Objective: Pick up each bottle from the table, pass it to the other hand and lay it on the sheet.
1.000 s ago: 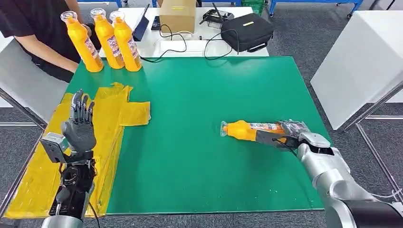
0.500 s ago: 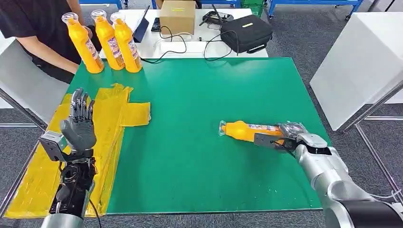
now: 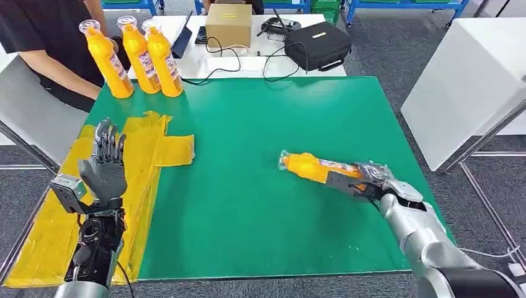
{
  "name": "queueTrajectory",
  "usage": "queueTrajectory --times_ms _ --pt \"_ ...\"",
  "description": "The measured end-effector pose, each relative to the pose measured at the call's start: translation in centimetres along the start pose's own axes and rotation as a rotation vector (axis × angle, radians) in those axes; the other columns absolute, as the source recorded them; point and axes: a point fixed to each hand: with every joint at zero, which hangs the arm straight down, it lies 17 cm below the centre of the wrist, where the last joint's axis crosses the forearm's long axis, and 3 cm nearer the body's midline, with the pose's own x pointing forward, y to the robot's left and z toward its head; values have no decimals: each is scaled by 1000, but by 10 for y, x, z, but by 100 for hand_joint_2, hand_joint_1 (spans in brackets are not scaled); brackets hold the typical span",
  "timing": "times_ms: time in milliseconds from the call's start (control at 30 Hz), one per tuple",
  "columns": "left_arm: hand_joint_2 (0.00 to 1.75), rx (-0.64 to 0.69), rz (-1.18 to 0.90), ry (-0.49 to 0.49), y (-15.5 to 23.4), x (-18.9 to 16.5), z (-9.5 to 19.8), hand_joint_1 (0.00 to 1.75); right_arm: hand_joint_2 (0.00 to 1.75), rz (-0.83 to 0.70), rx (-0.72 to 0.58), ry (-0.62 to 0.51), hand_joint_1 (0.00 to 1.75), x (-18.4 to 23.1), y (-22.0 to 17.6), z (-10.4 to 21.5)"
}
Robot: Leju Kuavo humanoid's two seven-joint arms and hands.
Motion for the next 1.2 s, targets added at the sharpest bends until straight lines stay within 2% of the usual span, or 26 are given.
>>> queueTrajectory --times_ms 67,167,333,500,700,900,1200 --pt "175 -9 77 51 -3 -14 9 0 175 -173 -30 -130 175 36 -3 -2" --pt "175 -10 187 144 -8 -39 18 0 175 -292 -61 -252 175 86 -11 -5" --pt "175 4 277 202 -19 -53 14 0 175 -401 -148 -359 175 155 -32 -8" --pt "175 -28 348 215 -48 -54 11 0 175 -412 -202 -427 175 208 -53 -6" --pt "175 -88 480 213 -83 -48 10 0 175 -383 -243 -451 175 240 -58 -5" --pt "175 -191 679 201 -154 -25 1 0 175 -365 -273 -451 175 281 -47 -5" --pt "175 -295 770 194 -214 -3 -12 0 175 -398 -242 -418 175 286 -19 -7"
